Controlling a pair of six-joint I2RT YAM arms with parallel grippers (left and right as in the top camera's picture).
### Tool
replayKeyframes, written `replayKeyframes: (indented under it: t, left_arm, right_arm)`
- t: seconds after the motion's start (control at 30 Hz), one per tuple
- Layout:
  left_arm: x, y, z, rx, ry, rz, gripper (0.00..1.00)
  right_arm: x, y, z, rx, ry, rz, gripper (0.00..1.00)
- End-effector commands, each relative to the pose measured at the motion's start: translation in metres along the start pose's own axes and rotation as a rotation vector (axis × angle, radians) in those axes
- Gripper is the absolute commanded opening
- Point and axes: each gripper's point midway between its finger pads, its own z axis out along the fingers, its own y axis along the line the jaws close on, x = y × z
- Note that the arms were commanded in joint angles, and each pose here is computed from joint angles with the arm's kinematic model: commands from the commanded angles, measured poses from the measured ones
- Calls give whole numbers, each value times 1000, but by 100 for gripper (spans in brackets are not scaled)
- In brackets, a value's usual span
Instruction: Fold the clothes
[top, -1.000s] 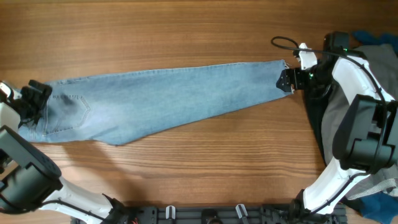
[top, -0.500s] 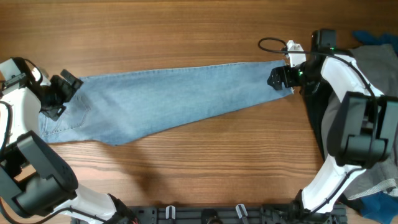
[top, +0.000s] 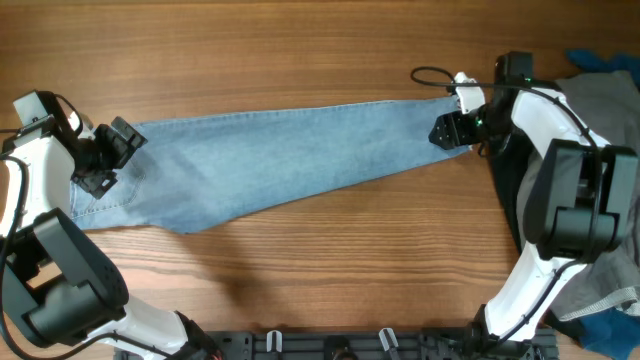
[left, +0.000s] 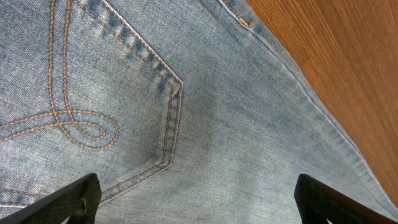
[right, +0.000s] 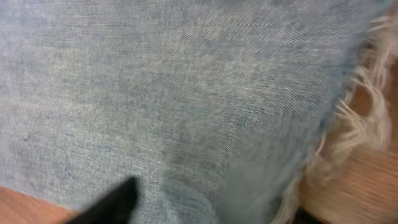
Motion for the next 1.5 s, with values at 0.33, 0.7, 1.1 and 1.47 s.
replayKeyframes:
  t: [0.33,0.7,1.1,1.47]
  left_arm:
    - [1,-1,-5,-10,-1,6,100]
    - [3,-1,-5,-11,6,5,100]
    - [3,-1,-4,-12,6,4,100]
    - [5,1,-2,-14,13,2,100]
  right_arm:
    - [19,-37,17,199,87,226,4]
    - [-4,-92,-69,510,4,394,4]
    - [-30,6,-85,356,29,210,4]
    - [-44,172,-33,45,67,126,4]
